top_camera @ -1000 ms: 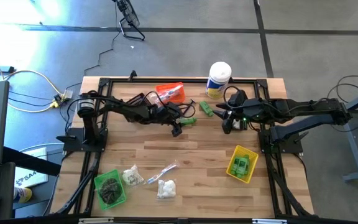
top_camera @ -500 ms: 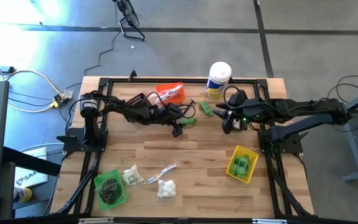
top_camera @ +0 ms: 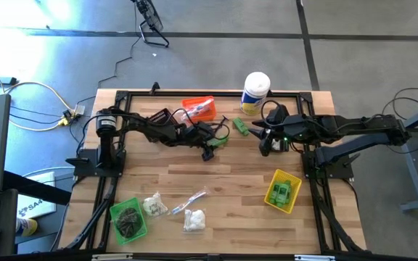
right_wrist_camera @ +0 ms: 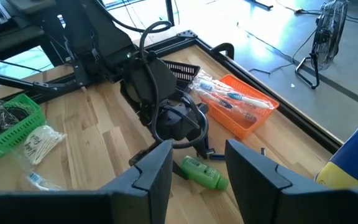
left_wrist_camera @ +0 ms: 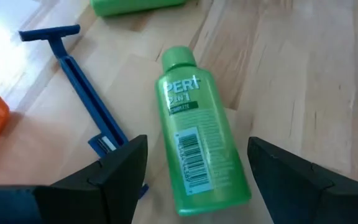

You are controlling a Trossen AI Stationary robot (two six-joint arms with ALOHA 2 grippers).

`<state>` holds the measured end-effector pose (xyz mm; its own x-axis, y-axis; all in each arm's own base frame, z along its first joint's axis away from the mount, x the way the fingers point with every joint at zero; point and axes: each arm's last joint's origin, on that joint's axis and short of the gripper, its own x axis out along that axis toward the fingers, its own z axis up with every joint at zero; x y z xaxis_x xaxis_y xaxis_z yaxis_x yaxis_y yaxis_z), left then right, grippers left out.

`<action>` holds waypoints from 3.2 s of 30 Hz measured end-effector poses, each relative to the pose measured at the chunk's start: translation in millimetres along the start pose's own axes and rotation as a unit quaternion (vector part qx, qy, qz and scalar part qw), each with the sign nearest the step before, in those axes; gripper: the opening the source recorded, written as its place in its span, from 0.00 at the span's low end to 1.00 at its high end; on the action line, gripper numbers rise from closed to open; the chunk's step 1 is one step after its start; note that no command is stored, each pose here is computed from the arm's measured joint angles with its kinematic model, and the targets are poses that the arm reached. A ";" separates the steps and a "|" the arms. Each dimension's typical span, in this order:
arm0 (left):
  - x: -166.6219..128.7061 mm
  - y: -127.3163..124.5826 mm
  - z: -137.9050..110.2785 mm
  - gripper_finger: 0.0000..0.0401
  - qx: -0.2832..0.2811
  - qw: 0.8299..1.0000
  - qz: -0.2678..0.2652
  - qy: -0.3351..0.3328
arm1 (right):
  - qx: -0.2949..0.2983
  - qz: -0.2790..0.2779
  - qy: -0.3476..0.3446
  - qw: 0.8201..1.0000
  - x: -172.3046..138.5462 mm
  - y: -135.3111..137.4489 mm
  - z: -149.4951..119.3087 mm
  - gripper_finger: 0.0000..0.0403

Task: Pick & Place Travel size toiletries
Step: Put the green shampoo bottle into the yellow bin

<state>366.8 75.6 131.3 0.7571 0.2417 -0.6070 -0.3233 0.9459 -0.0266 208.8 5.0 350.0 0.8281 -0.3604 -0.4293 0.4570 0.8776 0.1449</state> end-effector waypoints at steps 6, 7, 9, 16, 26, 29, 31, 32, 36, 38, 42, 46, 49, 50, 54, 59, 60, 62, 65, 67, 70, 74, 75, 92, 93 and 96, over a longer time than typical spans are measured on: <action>9.0 0.3 -9.2 0.68 -0.002 1.000 0.005 0.014 | 0.000 0.000 0.000 1.000 0.0 0.0 0.0 0.35; 10.4 0.4 -10.5 0.68 -0.004 1.000 0.006 0.015 | 0.000 0.000 0.000 1.000 0.1 0.0 -0.1 0.35; 10.2 0.1 -10.5 0.68 -0.013 1.000 0.007 0.016 | 0.000 0.000 0.000 1.000 0.1 -0.1 0.0 0.35; 10.3 0.4 -10.0 0.64 -0.022 1.000 0.007 0.013 | 0.000 0.000 0.000 1.000 0.0 -0.1 0.0 0.35; 10.3 0.5 -10.4 0.45 -0.053 0.998 0.004 0.015 | 0.000 0.000 0.000 1.000 0.0 0.0 0.0 0.35; 10.3 0.4 -11.0 0.45 -0.055 0.998 0.002 0.018 | 0.000 0.000 0.000 1.000 0.1 -0.1 -0.1 0.35; 10.3 0.1 -11.5 0.45 -0.058 0.998 -0.004 0.022 | 0.000 0.001 0.001 1.000 0.0 0.0 -0.1 0.35; 10.3 0.1 -11.6 0.46 -0.061 0.998 -0.007 0.023 | 0.000 0.002 0.001 1.000 0.0 0.0 -0.1 0.35; 10.2 -0.2 -11.8 0.47 -0.080 0.996 -0.010 0.025 | -0.001 0.003 0.001 1.000 0.0 0.1 -0.1 0.35; 10.1 -0.5 -11.8 0.47 -0.088 0.996 -0.016 0.026 | -0.001 0.003 0.002 1.000 0.1 0.1 -0.2 0.35; 10.0 -1.0 -12.5 0.47 -0.108 0.993 -0.031 0.034 | -0.017 0.003 0.002 1.000 0.0 0.2 -0.2 0.35; 9.8 -1.6 -13.3 0.47 -0.137 0.989 -0.039 0.042 | -0.037 0.003 0.002 0.999 0.0 0.2 -0.2 0.35; 9.8 -1.8 -13.6 0.47 -0.160 0.985 -0.040 0.045 | -0.047 0.003 0.002 0.999 0.1 0.1 -0.2 0.35; 9.8 -2.0 -13.4 0.47 -0.162 0.985 -0.042 0.045 | -0.051 0.003 0.002 0.999 0.0 0.1 -0.2 0.35; 10.0 -2.6 -12.1 0.47 -0.161 0.985 -0.046 0.035 | -0.053 0.003 0.002 0.999 0.1 0.1 -0.2 0.35; 10.5 -3.2 -10.9 0.47 -0.161 0.986 -0.046 0.025 | -0.053 0.013 0.005 0.999 0.0 0.7 -0.4 0.35; 10.5 -3.2 -10.7 0.47 -0.161 0.986 -0.045 0.023 | -0.053 0.014 0.005 0.998 0.0 0.7 -0.4 0.35; 10.5 -3.2 -10.4 0.47 -0.161 0.986 -0.043 0.021 | -0.053 0.016 0.006 0.998 0.1 0.8 -0.6 0.35; 10.5 -3.1 -10.7 0.47 -0.161 0.986 -0.042 0.022 | -0.053 0.024 0.009 0.998 0.0 1.3 -0.7 0.35; 10.1 -4.2 -10.8 0.47 -0.160 0.986 -0.044 0.024 | -0.051 0.025 0.009 0.998 0.0 1.4 -0.7 0.35; 8.4 -8.9 -11.7 0.47 -0.154 0.986 -0.047 0.031 | -0.042 0.027 0.007 0.999 0.0 1.6 -0.2 0.35; 6.6 -18.4 -14.3 0.47 -0.144 0.987 -0.049 0.043 | -0.022 0.027 0.007 0.999 0.0 1.6 -0.1 0.35; 6.0 -21.2 -15.0 0.47 -0.141 0.988 -0.050 0.045 | -0.020 0.027 0.007 0.999 0.0 1.6 -0.1 0.35; -29.8 -55.9 -8.5 0.43 -0.073 0.993 -0.054 0.070 | 0.013 0.049 0.019 0.999 -0.2 2.9 -0.8 0.35; -31.0 -57.0 -9.7 0.43 -0.071 0.993 -0.053 0.075 | 0.017 0.049 0.019 0.998 -0.2 3.0 -0.8 0.35; -32.5 -60.4 -8.9 0.43 -0.068 0.994 -0.053 0.072 | 0.019 0.048 0.021 0.998 -0.1 2.8 -1.2 0.35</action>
<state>356.7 8.7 145.5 0.7042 0.1001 -0.7029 -0.3279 0.9239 -0.1970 209.5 7.9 349.4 0.8549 -0.2604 -0.4488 0.3884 0.8947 0.2206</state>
